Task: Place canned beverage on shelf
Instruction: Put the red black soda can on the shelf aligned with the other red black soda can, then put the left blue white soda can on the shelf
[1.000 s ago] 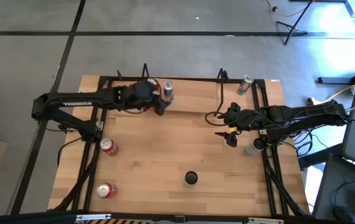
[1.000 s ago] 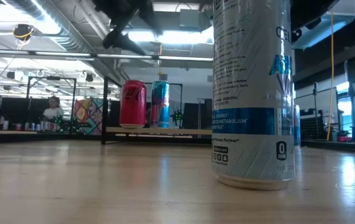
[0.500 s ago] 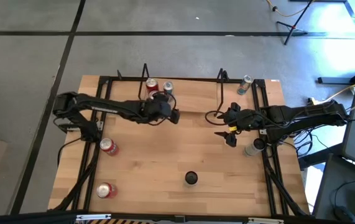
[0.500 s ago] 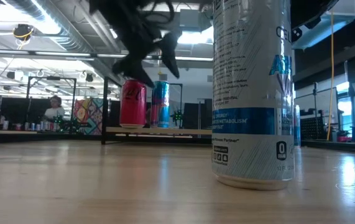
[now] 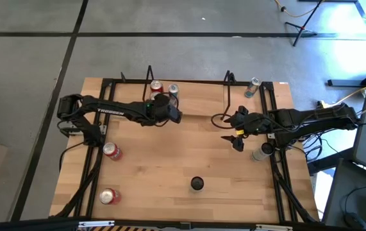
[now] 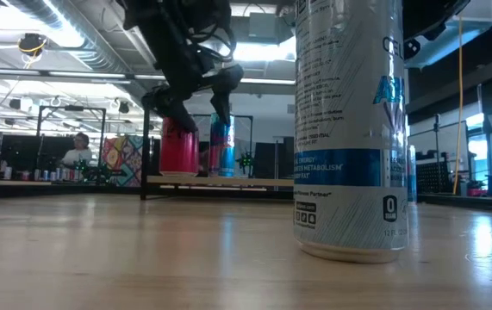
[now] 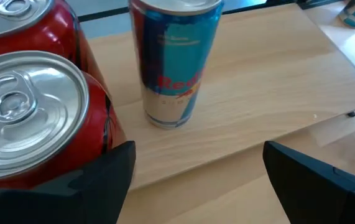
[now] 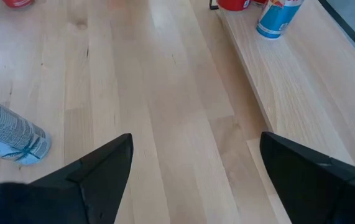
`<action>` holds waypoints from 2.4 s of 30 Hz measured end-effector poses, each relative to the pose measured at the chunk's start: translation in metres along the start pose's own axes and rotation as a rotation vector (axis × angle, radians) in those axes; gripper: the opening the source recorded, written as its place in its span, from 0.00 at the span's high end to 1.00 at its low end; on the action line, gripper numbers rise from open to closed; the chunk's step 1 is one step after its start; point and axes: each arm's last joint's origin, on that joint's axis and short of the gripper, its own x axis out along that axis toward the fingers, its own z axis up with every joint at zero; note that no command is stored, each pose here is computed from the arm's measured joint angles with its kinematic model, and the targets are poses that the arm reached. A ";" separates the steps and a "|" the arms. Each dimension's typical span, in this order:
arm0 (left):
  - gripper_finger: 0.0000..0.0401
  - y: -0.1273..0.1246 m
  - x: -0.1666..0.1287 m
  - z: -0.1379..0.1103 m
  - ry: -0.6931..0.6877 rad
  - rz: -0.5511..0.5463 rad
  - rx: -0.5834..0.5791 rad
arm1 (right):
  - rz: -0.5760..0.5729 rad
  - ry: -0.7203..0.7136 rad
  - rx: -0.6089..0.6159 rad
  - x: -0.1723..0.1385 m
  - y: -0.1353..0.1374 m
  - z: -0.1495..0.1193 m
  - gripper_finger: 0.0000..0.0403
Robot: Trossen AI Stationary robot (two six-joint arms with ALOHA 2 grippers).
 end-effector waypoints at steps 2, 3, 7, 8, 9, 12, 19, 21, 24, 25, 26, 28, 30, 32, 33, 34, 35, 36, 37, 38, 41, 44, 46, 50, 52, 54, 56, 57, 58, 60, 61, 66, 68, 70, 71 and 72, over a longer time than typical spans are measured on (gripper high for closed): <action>0.14 0.001 0.000 0.000 -0.001 0.015 0.007 | 0.000 0.000 0.000 0.000 0.000 0.000 0.15; 0.14 0.002 0.000 -0.001 -0.004 0.028 0.011 | 0.000 0.000 0.000 0.000 0.000 0.000 0.15; 0.14 0.002 0.000 -0.001 -0.004 0.030 0.008 | 0.000 0.000 0.000 0.000 0.000 0.000 0.15; 0.14 0.001 -0.001 -0.001 -0.006 0.020 0.012 | 0.000 0.000 0.000 0.000 0.000 0.000 0.15; 0.14 0.000 -0.002 -0.001 -0.007 0.009 0.015 | 0.000 0.000 0.000 0.000 0.000 0.000 0.15; 0.14 -0.002 -0.012 0.001 -0.004 -0.045 0.028 | 0.002 0.001 0.000 0.000 0.000 0.000 0.15; 0.14 -0.014 -0.073 0.016 0.010 -0.450 0.090 | 0.060 -0.007 0.003 0.000 0.002 0.002 0.15; 0.14 -0.015 -0.088 0.017 0.048 -0.583 0.105 | 0.072 -0.030 0.009 0.000 0.003 0.004 0.15; 0.14 -0.020 -0.112 0.016 0.109 -0.804 0.144 | 0.120 -0.067 0.015 -0.001 0.005 0.008 0.15; 0.14 -0.021 -0.119 0.014 0.136 -0.867 0.169 | 0.148 -0.076 0.014 -0.001 0.006 0.010 0.15; 0.14 -0.022 -0.126 0.009 0.162 -0.908 0.191 | 0.174 -0.083 0.014 -0.001 0.007 0.011 0.15; 0.14 -0.024 -0.135 0.000 0.205 -0.946 0.225 | 0.222 -0.092 0.017 -0.002 0.009 0.012 0.15; 0.14 -0.025 -0.142 -0.008 0.234 -0.958 0.256 | 0.269 -0.100 0.047 -0.002 0.010 0.014 0.15; 0.14 -0.024 -0.147 -0.018 0.296 -0.950 0.291 | 0.323 -0.111 0.100 -0.003 0.012 0.017 0.15; 0.14 -0.022 -0.149 -0.024 0.345 -0.940 0.306 | 0.356 -0.120 0.127 -0.004 0.014 0.018 0.15; 0.14 -0.019 -0.151 -0.030 0.398 -0.926 0.333 | 0.391 -0.129 0.154 -0.005 0.017 0.020 0.15; 0.14 -0.016 -0.152 -0.036 0.446 -0.901 0.365 | 0.419 -0.142 0.179 -0.004 0.022 0.022 0.15; 0.14 -0.013 -0.155 -0.042 0.481 -0.875 0.402 | 0.448 -0.160 0.196 -0.005 0.027 0.025 0.15; 0.14 -0.010 -0.158 -0.049 0.503 -0.847 0.440 | 0.462 -0.170 0.207 -0.004 0.033 0.027 0.15; 0.14 -0.007 -0.162 -0.055 0.521 -0.824 0.476 | 0.475 -0.173 0.212 -0.002 0.041 0.029 0.15; 0.14 -0.002 -0.178 -0.074 0.557 -0.827 0.599 | 0.467 -0.166 0.191 0.004 0.067 0.040 0.15; 0.14 0.000 -0.192 -0.086 0.508 -0.827 0.669 | 0.427 -0.126 0.155 0.017 0.093 0.050 0.15; 0.14 0.001 -0.199 -0.091 0.471 -0.824 0.687 | 0.407 -0.082 0.129 0.027 0.109 0.056 0.15; 0.14 0.004 -0.210 -0.101 0.446 -0.836 0.724 | 0.357 0.050 0.062 0.042 0.136 0.061 0.15; 0.14 0.005 -0.214 -0.104 0.437 -0.840 0.738 | 0.330 0.105 0.031 0.049 0.147 0.062 0.15; 0.14 0.006 -0.217 -0.106 0.426 -0.838 0.741 | 0.329 0.139 0.010 0.055 0.159 0.061 0.15; 0.14 0.007 -0.219 -0.108 0.426 -0.842 0.743 | 0.348 0.148 -0.006 0.060 0.171 0.060 0.15; 0.14 0.007 -0.221 -0.110 0.430 -0.845 0.742 | 0.349 0.159 -0.017 0.063 0.176 0.057 0.15; 0.14 0.008 -0.222 -0.111 0.433 -0.848 0.743 | 0.344 0.167 -0.026 0.067 0.180 0.054 0.15; 0.14 0.009 -0.225 -0.113 0.436 -0.852 0.747 | 0.329 0.188 -0.045 0.074 0.188 0.047 0.15; 0.14 0.009 -0.225 -0.113 0.435 -0.853 0.749 | 0.326 0.198 -0.052 0.078 0.191 0.044 0.15; 0.14 0.010 -0.228 -0.115 0.436 -0.859 0.755 | 0.302 0.229 -0.079 0.093 0.199 0.033 0.15; 0.14 0.010 -0.228 -0.115 0.441 -0.858 0.751 | 0.295 0.246 -0.094 0.100 0.201 0.029 0.15; 0.14 0.010 -0.228 -0.115 0.445 -0.855 0.741 | 0.285 0.255 -0.099 0.103 0.202 0.026 0.15; 0.14 0.010 -0.228 -0.115 0.446 -0.854 0.739 | 0.274 0.253 -0.100 0.105 0.202 0.026 0.15; 0.14 0.010 -0.228 -0.115 0.446 -0.855 0.739 | 0.269 0.255 -0.102 0.106 0.202 0.025 0.15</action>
